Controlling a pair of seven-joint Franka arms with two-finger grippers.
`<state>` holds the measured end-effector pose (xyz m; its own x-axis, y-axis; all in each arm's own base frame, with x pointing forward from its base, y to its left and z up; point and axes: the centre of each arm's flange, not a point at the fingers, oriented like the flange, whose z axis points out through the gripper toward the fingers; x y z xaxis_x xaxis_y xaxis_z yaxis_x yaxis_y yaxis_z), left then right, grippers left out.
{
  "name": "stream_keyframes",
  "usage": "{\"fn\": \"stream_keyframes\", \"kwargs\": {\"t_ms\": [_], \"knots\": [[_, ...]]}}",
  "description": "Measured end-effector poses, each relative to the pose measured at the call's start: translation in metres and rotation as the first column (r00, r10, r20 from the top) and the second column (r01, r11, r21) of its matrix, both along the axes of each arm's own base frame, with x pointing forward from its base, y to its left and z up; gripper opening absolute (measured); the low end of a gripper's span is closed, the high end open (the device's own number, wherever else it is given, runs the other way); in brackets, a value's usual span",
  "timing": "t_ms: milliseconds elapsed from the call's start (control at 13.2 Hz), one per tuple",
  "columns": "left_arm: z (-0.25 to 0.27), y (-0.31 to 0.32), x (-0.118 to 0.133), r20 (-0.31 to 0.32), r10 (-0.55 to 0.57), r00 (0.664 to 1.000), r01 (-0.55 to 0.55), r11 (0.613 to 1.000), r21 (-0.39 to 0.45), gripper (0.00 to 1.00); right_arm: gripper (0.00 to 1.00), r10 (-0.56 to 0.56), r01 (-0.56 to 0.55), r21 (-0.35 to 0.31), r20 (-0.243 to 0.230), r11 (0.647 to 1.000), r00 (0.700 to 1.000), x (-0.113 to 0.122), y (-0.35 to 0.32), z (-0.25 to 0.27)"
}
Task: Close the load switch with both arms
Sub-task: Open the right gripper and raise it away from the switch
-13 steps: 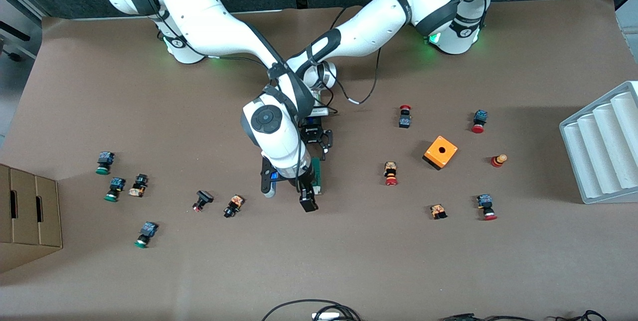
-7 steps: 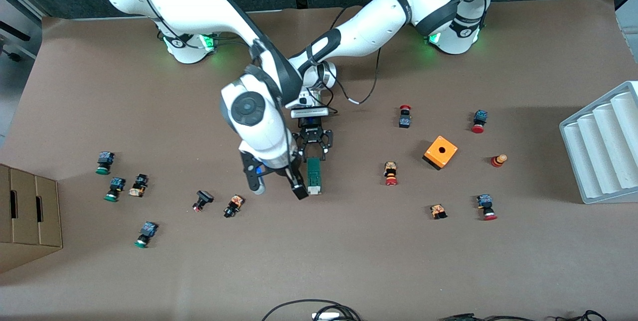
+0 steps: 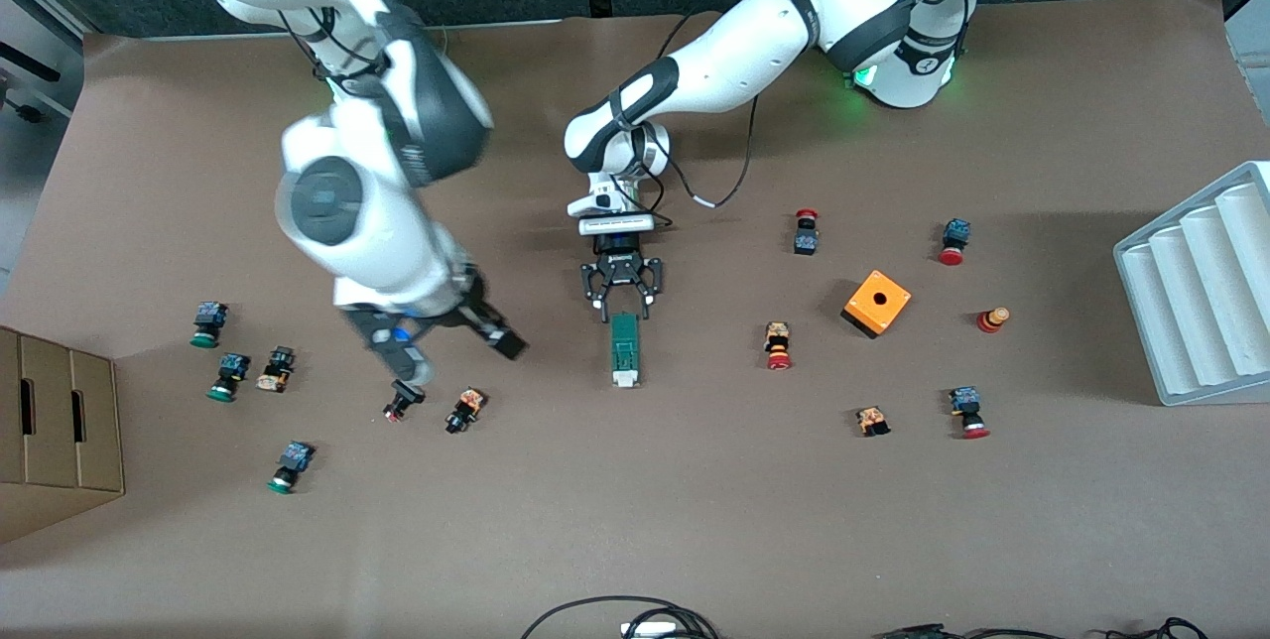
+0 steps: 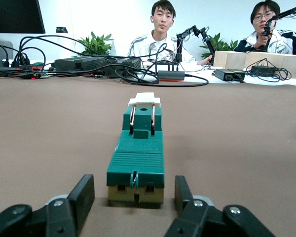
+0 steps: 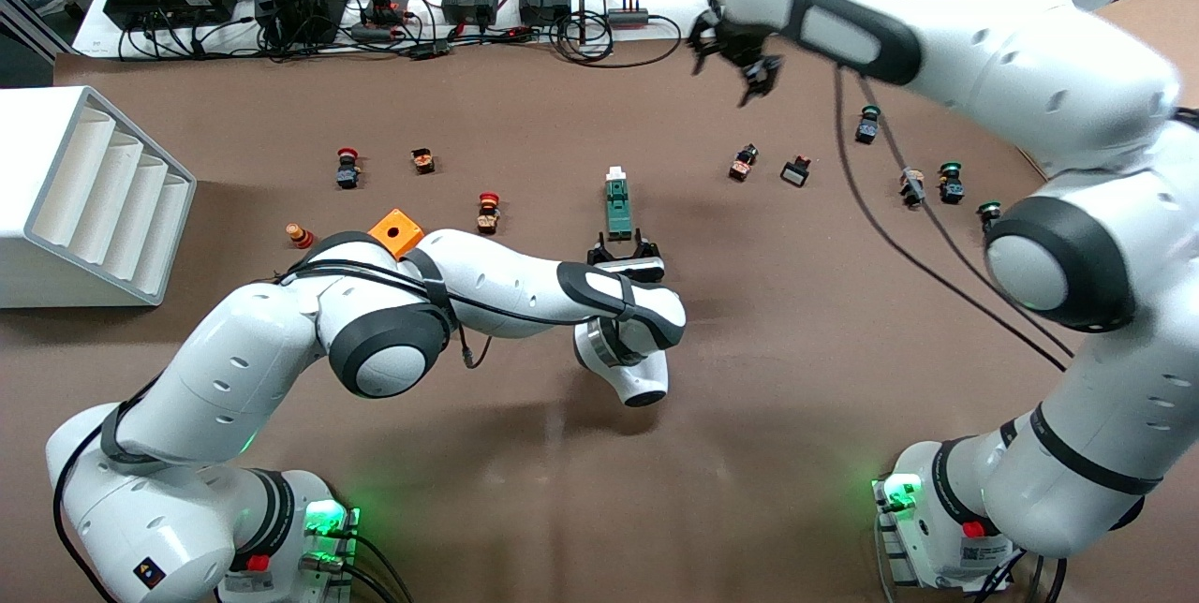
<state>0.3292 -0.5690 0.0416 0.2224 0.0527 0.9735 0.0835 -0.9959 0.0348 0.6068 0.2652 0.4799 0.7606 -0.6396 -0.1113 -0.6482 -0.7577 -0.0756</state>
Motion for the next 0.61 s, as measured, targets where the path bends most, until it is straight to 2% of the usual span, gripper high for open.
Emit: {"fn": "stream_keyframes", "kwargs": {"t_ms": [227,303,378,454,605], "knots": [[0.000,0.000,0.000,0.000,0.000,1.000,0.000,1.000,-0.001,0.78,1.00,0.187,-0.187,0.031,0.001,0.982,0.982,-0.009,-0.093,0.041],[0.000,0.000,0.001,-0.001,0.001,1.000,-0.001,1.000,-0.001,0.85,1.00,0.252,-0.252,0.042,0.008,0.967,0.968,-0.014,-0.120,0.055],[0.000,0.000,0.001,-0.002,0.001,1.000,-0.001,1.000,-0.001,0.95,1.00,0.317,-0.318,0.048,0.024,0.947,0.948,-0.020,-0.148,0.068],[0.000,0.000,0.001,-0.003,0.001,1.000,-0.001,1.000,-0.001,1.00,1.00,0.381,-0.383,0.043,0.045,0.923,0.924,-0.024,-0.177,0.080],[0.000,0.000,0.002,-0.012,-0.006,1.000,0.006,1.000,0.022,1.00,1.00,0.485,-0.488,0.015,0.082,0.873,0.870,-0.032,-0.229,0.099]]}}
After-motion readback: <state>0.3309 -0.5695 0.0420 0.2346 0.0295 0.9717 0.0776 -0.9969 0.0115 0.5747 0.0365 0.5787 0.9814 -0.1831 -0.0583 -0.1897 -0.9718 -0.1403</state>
